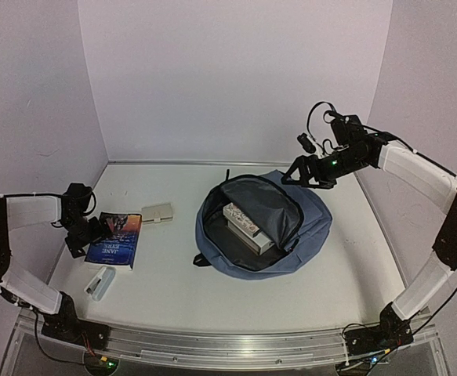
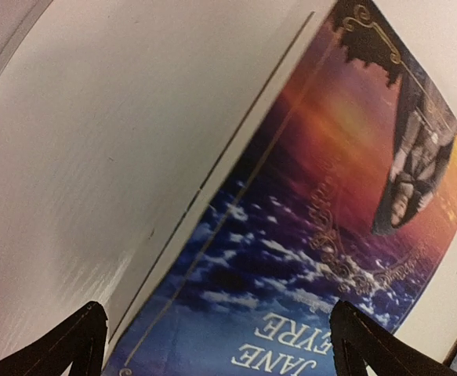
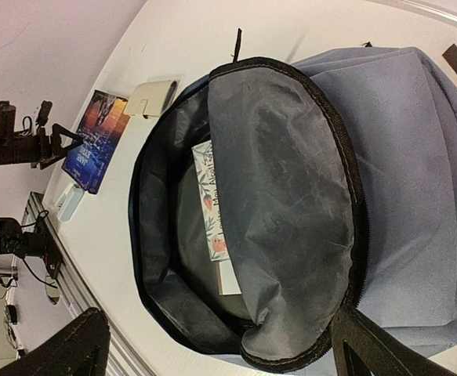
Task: Pack the student bag
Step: Pick up the book from the center of the board.
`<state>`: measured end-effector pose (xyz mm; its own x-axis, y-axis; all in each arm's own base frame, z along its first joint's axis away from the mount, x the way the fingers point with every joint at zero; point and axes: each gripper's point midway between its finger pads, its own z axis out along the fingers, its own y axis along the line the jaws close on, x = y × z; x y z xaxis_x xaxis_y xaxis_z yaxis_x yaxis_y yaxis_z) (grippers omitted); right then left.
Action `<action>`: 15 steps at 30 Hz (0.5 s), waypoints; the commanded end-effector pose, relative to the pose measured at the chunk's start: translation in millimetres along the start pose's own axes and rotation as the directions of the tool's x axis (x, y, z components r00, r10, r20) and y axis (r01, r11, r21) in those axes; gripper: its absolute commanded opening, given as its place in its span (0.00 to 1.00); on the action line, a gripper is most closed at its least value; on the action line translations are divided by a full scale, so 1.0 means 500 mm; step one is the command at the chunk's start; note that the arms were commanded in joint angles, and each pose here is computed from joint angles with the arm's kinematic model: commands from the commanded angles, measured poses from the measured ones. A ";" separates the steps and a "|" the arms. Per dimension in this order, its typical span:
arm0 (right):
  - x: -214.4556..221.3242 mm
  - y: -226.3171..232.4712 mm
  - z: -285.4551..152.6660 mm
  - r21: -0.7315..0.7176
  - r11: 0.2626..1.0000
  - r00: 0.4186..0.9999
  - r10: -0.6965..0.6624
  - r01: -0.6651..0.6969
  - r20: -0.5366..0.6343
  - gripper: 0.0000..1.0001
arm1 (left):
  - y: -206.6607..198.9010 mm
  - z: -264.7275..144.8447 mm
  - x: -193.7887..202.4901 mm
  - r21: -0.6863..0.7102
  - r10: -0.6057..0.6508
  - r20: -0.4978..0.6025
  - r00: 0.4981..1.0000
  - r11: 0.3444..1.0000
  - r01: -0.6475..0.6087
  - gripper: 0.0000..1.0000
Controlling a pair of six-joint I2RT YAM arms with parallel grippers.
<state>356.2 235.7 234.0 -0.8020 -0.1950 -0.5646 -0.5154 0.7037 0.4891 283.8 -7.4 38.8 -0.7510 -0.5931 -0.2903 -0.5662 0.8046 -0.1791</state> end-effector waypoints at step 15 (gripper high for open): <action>-0.012 0.016 -0.010 -0.031 1.000 1.000 -0.006 0.007 0.027 0.98 | -0.067 0.047 -0.080 0.228 -0.082 0.043 0.996 0.971 0.070 0.62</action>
<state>354.7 237.8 235.4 -0.8072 -0.1891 -0.5592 -0.5129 0.6937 0.5057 326.2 -5.4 24.7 -0.7036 -0.6552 -0.2750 -0.5624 0.7501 -0.3479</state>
